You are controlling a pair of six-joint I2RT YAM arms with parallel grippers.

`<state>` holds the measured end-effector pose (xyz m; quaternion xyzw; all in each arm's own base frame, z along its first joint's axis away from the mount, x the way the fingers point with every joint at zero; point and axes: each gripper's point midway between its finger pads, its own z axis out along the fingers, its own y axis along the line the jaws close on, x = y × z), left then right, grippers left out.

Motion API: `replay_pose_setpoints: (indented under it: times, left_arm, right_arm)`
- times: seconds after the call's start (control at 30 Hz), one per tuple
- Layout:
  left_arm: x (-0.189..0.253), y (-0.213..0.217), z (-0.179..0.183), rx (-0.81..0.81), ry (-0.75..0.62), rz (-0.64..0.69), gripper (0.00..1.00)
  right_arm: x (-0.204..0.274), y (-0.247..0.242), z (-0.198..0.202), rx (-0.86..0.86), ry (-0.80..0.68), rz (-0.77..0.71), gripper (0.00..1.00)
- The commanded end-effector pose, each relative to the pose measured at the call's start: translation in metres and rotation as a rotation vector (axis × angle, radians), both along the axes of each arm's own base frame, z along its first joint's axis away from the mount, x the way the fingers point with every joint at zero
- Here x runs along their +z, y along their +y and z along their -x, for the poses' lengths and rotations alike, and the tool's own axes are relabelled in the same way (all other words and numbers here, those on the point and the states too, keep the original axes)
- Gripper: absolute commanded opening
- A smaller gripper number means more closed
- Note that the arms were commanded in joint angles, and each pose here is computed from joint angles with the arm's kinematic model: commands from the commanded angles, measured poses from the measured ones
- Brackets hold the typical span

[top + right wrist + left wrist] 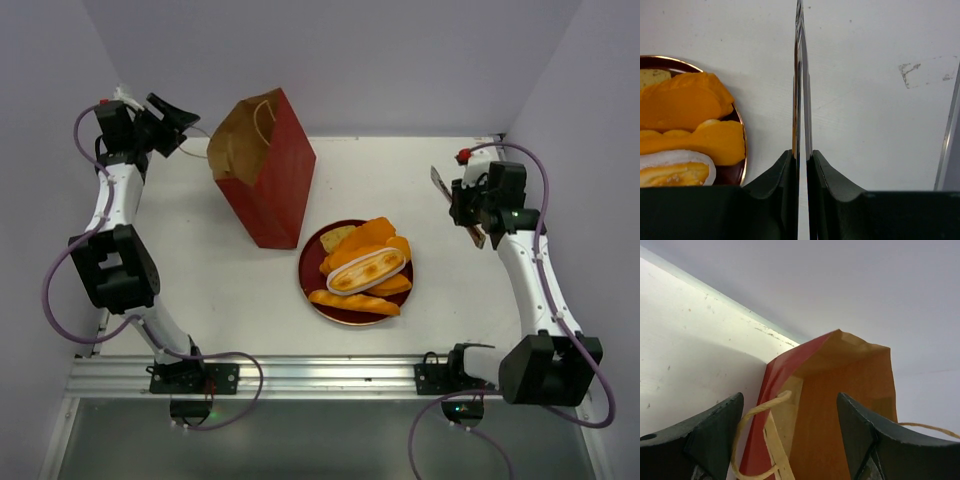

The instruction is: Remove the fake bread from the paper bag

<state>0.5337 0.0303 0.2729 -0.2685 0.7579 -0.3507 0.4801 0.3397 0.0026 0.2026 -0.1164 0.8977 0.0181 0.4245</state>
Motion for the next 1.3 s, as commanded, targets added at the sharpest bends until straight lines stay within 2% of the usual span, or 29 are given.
replay_pose_setpoints:
  times: [0.0,0.2,0.4,0.47,0.53,0.57,0.63,0.67,0.73,0.77,0.8,0.83,0.87,0.9,0.93,1.0,1.07,1.27]
  left_arm:
    - [0.039,-0.006,0.012,-0.069,-0.106,-0.072,0.79]
    - [0.045,-0.014,0.017,-0.104,-0.126,-0.048,0.79]
    - [0.091,-0.025,0.028,-0.155,-0.238,-0.055,0.81]
    - [0.102,-0.026,0.033,-0.154,-0.262,-0.066,0.82]
    - [0.117,-0.028,0.045,-0.142,-0.296,-0.095,0.83]
    - [0.106,-0.028,0.050,-0.139,-0.282,-0.110,0.83]
    - [0.113,-0.028,0.070,-0.110,-0.307,-0.164,0.83]
    - [0.084,-0.026,0.076,-0.090,-0.253,-0.165,0.83]
    - [0.081,-0.028,0.102,-0.076,-0.273,-0.209,0.84]
    - [0.089,-0.034,0.120,-0.076,-0.314,-0.235,0.96]
    - [0.051,-0.037,0.131,-0.080,-0.247,-0.230,0.98]
    - [0.039,-0.037,0.140,-0.084,-0.241,-0.261,0.99]
    - [0.048,-0.041,0.154,-0.076,-0.301,-0.298,0.99]
    - [0.018,-0.042,0.163,-0.084,-0.251,-0.296,1.00]
    - [0.010,-0.042,0.171,-0.084,-0.252,-0.322,1.00]
    - [-0.007,-0.046,0.189,-0.085,-0.237,-0.341,1.00]
    - [-0.006,-0.048,0.202,-0.084,-0.266,-0.372,1.00]
    - [-0.016,-0.055,0.222,-0.093,-0.243,-0.396,0.99]
  right_arm:
    - [0.013,0.004,-0.024,-0.051,-0.070,-0.095,0.00]
    - [-0.007,-0.008,-0.031,-0.091,-0.016,-0.098,0.00]
    - [-0.034,-0.022,-0.049,-0.191,0.036,-0.155,0.00]
    - [-0.042,-0.019,-0.061,-0.184,0.034,-0.178,0.06]
    - [-0.064,-0.017,-0.071,-0.178,0.071,-0.191,0.07]
    - [-0.070,-0.017,-0.076,-0.180,0.078,-0.198,0.07]
    - [-0.090,-0.021,-0.089,-0.194,0.111,-0.195,0.08]
    - [-0.097,-0.022,-0.093,-0.198,0.125,-0.190,0.10]
    - [-0.117,-0.026,-0.101,-0.190,0.167,-0.166,0.13]
    - [-0.120,-0.027,-0.105,-0.180,0.176,-0.152,0.20]
    - [-0.126,-0.028,-0.104,-0.166,0.196,-0.142,0.25]
    - [-0.138,-0.029,-0.102,-0.139,0.229,-0.117,0.31]
    - [-0.143,-0.030,-0.098,-0.132,0.252,-0.099,0.41]
    - [-0.147,-0.034,-0.096,-0.135,0.261,-0.076,0.46]
    - [-0.149,-0.037,-0.094,-0.120,0.263,-0.045,0.60]
    - [-0.153,-0.043,-0.088,-0.122,0.268,-0.007,0.75]
    - [-0.148,-0.046,-0.080,-0.099,0.262,0.030,0.99]
    - [-0.081,-0.064,-0.063,-0.159,0.167,0.138,0.99]
